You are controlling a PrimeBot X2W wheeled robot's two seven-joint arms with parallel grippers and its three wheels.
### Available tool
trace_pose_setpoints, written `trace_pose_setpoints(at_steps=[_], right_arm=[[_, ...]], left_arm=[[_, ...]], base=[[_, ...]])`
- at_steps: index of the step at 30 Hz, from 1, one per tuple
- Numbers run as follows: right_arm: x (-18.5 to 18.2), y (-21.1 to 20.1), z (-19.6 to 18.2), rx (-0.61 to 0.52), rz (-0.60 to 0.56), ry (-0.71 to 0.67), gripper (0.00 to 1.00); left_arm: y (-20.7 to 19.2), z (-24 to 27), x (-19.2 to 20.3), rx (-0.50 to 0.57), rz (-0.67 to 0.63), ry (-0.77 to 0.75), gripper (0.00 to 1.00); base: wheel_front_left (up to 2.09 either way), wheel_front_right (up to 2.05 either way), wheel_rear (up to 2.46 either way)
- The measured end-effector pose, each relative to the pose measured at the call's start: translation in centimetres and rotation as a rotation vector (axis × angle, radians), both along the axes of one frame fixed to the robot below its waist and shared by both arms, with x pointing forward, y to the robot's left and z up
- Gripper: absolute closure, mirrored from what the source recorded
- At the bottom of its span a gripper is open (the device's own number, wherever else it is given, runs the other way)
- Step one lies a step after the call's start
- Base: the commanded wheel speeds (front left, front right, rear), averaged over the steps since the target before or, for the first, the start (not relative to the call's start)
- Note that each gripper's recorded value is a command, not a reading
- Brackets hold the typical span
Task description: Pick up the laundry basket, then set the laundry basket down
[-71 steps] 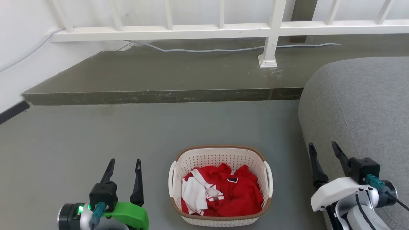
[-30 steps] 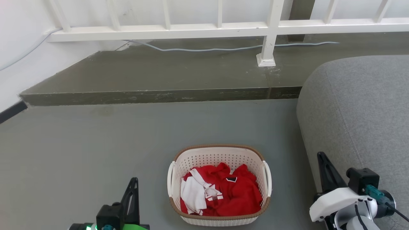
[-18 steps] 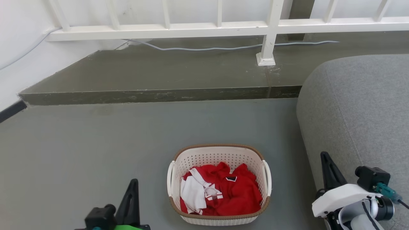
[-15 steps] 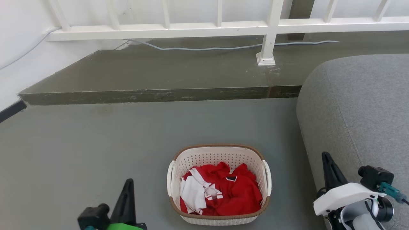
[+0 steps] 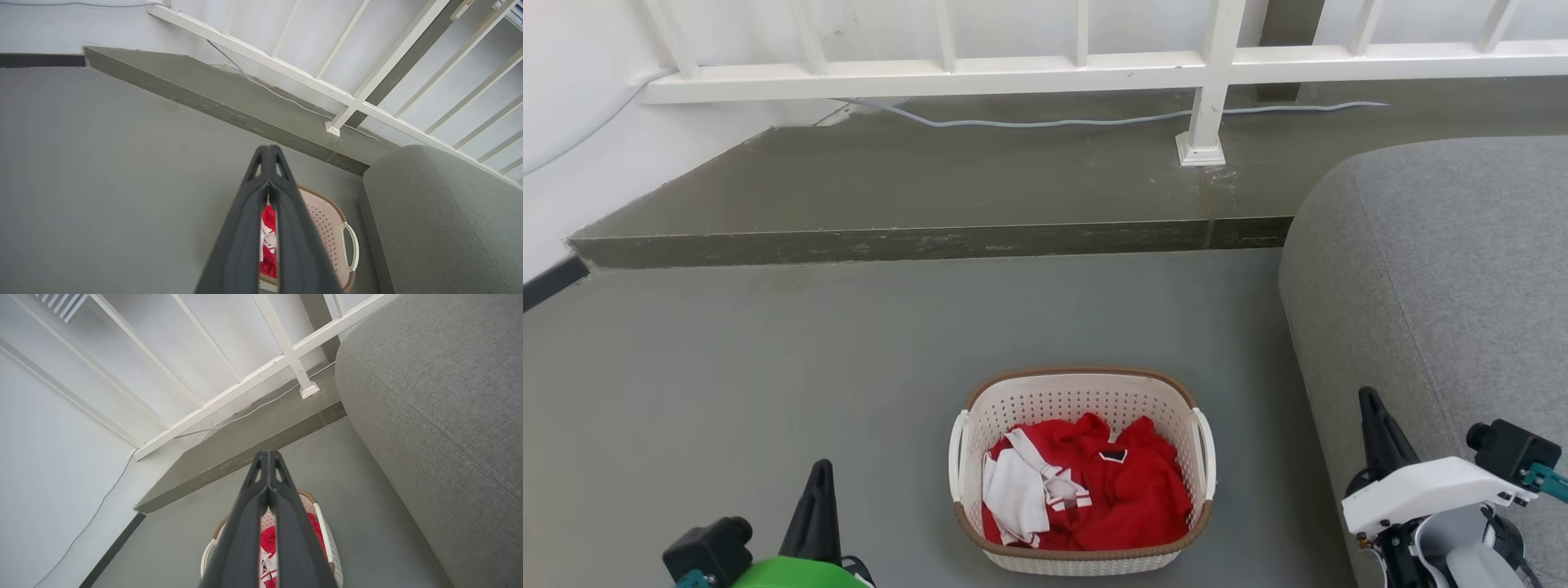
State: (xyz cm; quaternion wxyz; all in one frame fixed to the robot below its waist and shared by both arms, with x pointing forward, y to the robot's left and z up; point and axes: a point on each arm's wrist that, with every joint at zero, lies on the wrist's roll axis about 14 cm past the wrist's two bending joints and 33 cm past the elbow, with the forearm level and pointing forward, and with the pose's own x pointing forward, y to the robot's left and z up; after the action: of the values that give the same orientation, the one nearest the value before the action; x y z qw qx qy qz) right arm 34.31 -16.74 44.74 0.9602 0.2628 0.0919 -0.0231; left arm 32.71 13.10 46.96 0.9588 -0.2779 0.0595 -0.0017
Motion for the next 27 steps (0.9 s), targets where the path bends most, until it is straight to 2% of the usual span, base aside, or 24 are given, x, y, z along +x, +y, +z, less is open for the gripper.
trace_pose_setpoints(at_steps=[27], right_arm=[[1.0,-1.5,0.2,0.372,-0.090,0.026,1.00]], left_arm=[[2.1,-0.7,1.4,-0.358,0.055,0.075,1.00]], base=[[0.00,0.00,0.00]])
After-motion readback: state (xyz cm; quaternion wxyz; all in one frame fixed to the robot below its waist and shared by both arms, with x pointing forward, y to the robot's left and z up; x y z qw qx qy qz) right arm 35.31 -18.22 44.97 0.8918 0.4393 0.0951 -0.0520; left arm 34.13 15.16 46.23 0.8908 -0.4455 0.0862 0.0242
